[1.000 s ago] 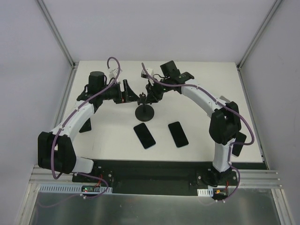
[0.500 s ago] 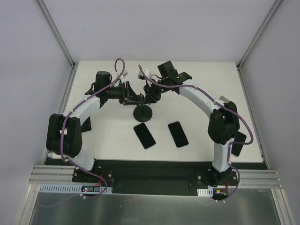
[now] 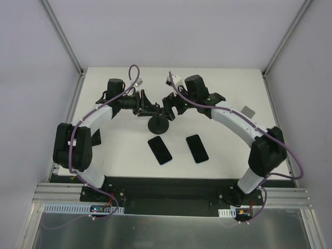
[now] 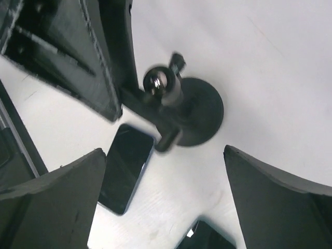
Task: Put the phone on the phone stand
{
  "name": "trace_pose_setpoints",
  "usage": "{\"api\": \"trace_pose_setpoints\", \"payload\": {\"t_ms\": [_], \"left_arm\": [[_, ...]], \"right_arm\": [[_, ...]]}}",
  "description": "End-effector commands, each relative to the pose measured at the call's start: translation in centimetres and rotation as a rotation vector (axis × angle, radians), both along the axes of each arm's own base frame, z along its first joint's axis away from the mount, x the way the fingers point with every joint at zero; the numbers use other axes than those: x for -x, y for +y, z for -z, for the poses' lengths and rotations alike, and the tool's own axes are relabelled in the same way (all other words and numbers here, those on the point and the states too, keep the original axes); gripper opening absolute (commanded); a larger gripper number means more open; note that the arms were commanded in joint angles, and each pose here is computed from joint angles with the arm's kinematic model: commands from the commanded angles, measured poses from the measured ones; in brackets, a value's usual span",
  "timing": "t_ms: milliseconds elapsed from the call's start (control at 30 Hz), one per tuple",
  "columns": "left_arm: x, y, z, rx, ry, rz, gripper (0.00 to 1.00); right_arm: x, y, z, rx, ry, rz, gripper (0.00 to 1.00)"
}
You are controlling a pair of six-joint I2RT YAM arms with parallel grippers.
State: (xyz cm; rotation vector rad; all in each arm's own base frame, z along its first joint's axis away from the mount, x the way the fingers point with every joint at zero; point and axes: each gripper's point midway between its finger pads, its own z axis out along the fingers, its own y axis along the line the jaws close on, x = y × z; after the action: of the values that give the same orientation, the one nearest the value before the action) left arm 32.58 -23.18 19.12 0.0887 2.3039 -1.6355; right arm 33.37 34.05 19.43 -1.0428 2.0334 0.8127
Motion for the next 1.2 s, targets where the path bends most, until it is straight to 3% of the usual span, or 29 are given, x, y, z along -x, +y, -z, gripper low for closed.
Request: {"api": "trace_pose_setpoints", "payload": {"t_ms": [0, 100, 167, 300, 400, 667, 1167], "left_arm": [[-0.3, 0.0, 0.3, -0.034, -0.014, -0.013, 0.52], [-0.3, 0.2, -0.5, -0.035, -0.044, -0.025, 0.7], [-0.4, 0.8, -1.4, -0.031, -0.072, -0.04, 0.75], [-0.5, 2.5, -2.6, -0.067, -0.122, -0.11, 0.92], [-0.7, 4.0, -3.9, -0.145, -0.219, -0.176, 0.92], [-0.8, 8.4, -6.3, -0.373, -0.425, -0.407, 0.9], [-0.1, 8.9, -7.9, -0.376, -0.483, -0.437, 0.9]], "right_arm": [[1.0, -3.1, -5.0, -0.132, -0.059, 0.331, 0.97], [3.2, -4.8, -2.5, -0.095, -0.078, 0.446, 0.96], [3.8, -5.7, -0.4, -0.033, -0.105, 0.538, 0.96], [7.9, -3.0, 5.3, 0.06, 0.041, 0.551, 0.96], [9.7, -1.3, 8.7, 0.162, 0.079, 0.535, 0.96], [11.4, 2.7, 11.8, 0.306, 0.121, 0.5, 0.96], [13.2, 2.5, 17.7, 0.442, 0.119, 0.522, 0.97]]}}
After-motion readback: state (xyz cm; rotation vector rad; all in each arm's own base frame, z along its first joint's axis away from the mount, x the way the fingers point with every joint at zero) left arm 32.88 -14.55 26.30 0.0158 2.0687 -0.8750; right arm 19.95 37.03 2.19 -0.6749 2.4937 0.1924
